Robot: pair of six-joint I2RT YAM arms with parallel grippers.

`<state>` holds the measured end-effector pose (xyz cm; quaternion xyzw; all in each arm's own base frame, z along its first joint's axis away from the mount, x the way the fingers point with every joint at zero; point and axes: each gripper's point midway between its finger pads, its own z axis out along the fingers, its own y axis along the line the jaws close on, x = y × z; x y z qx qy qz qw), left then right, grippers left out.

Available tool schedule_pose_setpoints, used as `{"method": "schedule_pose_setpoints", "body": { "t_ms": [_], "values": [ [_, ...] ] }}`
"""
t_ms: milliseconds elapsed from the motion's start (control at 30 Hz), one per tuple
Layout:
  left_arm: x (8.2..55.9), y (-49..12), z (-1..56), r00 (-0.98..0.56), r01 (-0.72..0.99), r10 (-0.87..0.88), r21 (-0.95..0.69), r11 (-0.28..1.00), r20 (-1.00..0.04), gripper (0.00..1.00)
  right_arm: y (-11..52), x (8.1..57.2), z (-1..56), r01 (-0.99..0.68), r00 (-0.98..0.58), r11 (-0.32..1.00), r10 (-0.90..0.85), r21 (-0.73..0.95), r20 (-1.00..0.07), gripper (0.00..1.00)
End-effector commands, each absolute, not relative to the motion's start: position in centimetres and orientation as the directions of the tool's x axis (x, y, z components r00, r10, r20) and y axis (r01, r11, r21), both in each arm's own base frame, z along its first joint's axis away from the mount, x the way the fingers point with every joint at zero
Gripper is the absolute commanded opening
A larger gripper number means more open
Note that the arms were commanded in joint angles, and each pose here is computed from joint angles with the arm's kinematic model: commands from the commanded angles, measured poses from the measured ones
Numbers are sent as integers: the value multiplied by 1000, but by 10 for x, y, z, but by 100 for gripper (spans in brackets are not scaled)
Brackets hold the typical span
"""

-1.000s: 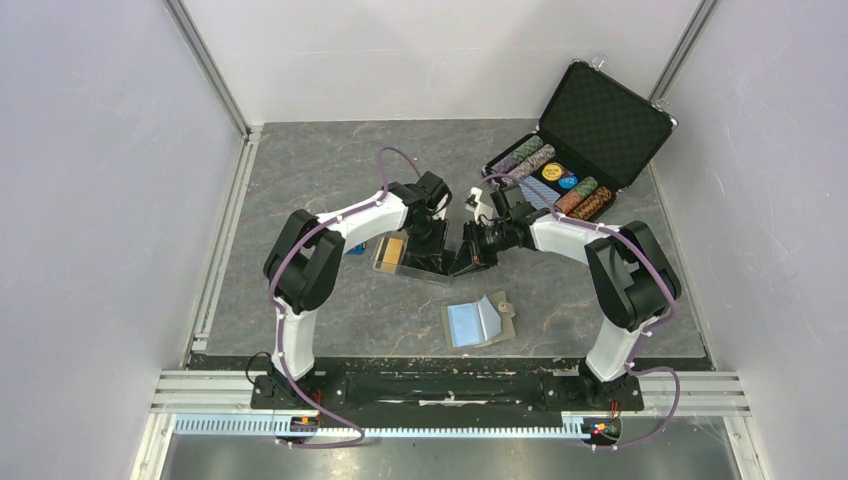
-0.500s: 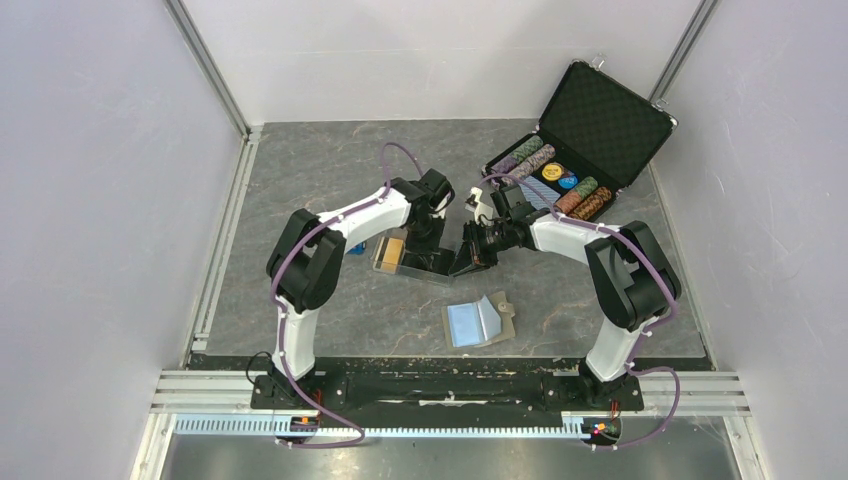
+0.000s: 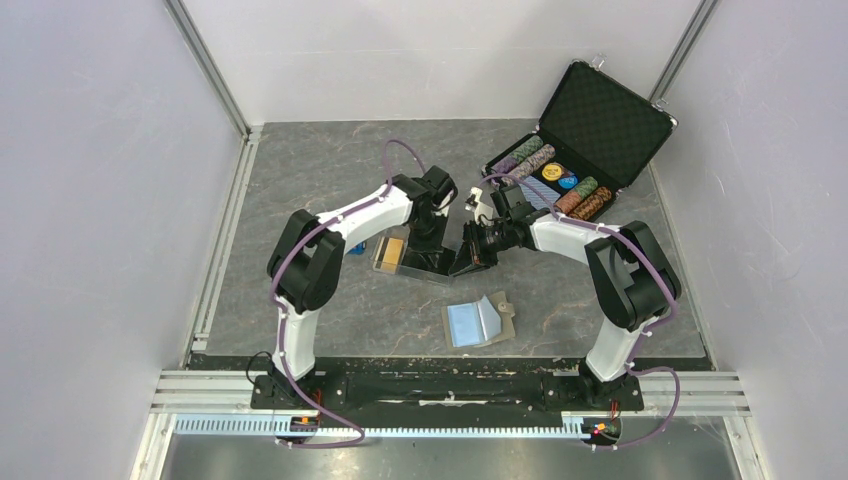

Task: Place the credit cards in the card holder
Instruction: Pick up the credit card from the storage box.

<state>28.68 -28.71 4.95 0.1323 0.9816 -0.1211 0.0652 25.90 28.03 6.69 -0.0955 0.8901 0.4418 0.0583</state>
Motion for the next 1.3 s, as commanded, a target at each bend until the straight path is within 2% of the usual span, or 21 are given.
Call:
{"method": "schedule_pose_setpoints", "body": {
  "t_ms": [0,400,533,733,833,1267],
  "values": [
    [290,-309,65,-936,336,289,-271,902,-199,25,282,256,66,-262,-965,584,-144,768,-220,15],
    [285,-299,38,-920,391,376,-168,905,-115,23,283,256,67,-265,-964,582,-146,769,-222,15],
    [286,-303,40,-913,405,388,-164,899,-127,22,283,255,67,-264,-964,582,-146,770,-220,15],
    [287,-315,52,-915,399,372,-215,891,-156,6,283,256,67,-266,-964,581,-145,769,-223,15],
    [289,-322,64,-918,390,349,-253,885,-190,3,283,255,67,-263,-965,582,-146,770,-220,15],
    [295,-327,90,-933,333,250,-351,875,-260,2,283,256,68,-266,-964,580,-146,770,-223,15]
  ]
}}
